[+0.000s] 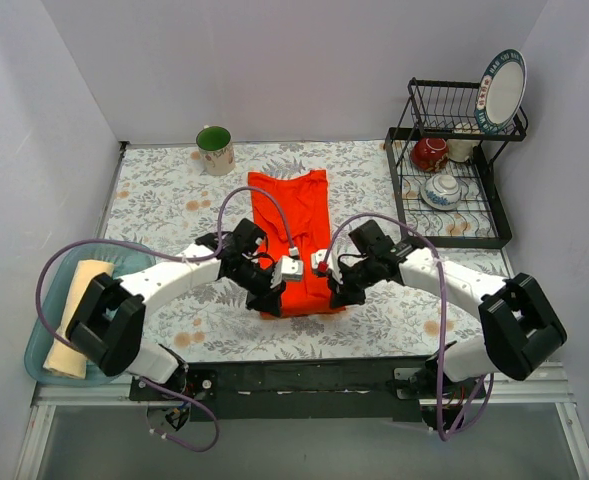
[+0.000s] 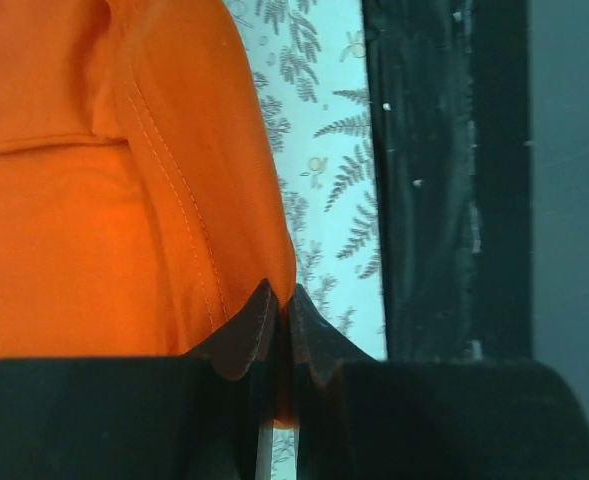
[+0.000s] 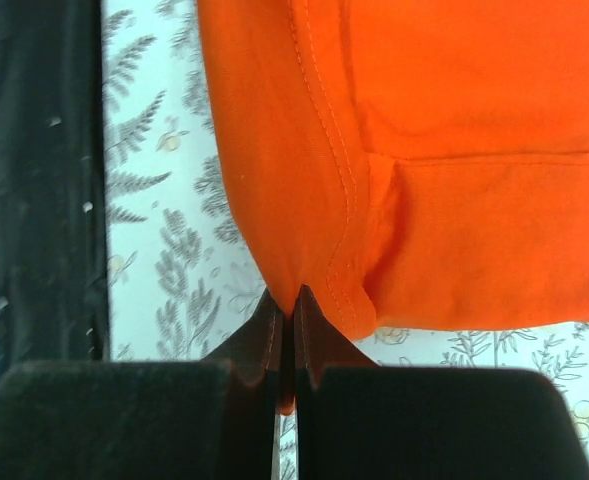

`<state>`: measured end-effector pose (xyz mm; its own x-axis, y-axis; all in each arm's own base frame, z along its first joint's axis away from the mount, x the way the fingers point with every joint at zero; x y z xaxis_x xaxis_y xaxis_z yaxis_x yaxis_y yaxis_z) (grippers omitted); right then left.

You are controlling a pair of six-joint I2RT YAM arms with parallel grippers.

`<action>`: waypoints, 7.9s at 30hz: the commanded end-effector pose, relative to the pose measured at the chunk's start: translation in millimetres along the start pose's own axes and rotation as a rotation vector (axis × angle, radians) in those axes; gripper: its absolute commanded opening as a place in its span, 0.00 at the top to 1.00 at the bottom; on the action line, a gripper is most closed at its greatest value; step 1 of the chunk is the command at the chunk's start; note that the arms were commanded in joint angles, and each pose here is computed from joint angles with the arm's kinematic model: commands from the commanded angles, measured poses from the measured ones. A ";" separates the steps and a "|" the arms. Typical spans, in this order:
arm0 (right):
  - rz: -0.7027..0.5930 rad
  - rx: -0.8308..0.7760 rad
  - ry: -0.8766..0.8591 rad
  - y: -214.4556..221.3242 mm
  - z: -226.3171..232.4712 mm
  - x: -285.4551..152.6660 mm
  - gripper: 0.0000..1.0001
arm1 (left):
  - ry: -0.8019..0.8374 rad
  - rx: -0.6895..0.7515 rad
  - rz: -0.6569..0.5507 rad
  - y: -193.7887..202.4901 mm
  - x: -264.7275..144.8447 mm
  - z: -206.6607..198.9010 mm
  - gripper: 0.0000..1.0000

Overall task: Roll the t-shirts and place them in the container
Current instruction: Fold the T-shirt at the center of the board.

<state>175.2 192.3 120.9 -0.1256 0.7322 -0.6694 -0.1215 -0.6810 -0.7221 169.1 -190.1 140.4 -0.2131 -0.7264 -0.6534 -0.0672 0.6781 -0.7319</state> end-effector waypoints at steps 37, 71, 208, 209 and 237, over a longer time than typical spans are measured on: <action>0.119 0.346 -0.499 14.5 -103.4 20.7 0.99 | -0.037 -0.322 0.074 43.1 -44.2 86.4 0.52; 0.166 0.427 -0.568 10.9 -92.4 51.4 0.99 | -0.333 0.309 0.056 54.3 32.0 16.1 0.41; 0.240 0.266 -0.637 22.3 -50.5 45.5 0.99 | 0.238 -0.540 0.131 83.1 14.3 57.0 0.82; 0.244 0.271 -0.635 23.2 -52.5 46.7 0.99 | 0.231 -0.542 0.141 84.6 12.8 56.5 0.79; 0.347 0.560 -0.582 49.6 -92.9 92.6 0.99 | -0.307 0.300 -0.036 16.9 8.7 -14.6 0.35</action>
<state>231.1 231.5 51.7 -0.7425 0.5525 -0.3787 -0.5545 -0.8242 -0.1151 139.0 -172.2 123.4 -0.0037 -0.7526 -0.6585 0.1528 0.6504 -0.7441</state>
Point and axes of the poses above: each gripper's point midway between its finger pads, its own x axis out along the fingers, its own z axis along the line the jaws close on, y = z × x, the point moved 8 cm from there along -x, back along the fingers, and after that the axes turned 4 degrees about x, right-handed, at the moved point
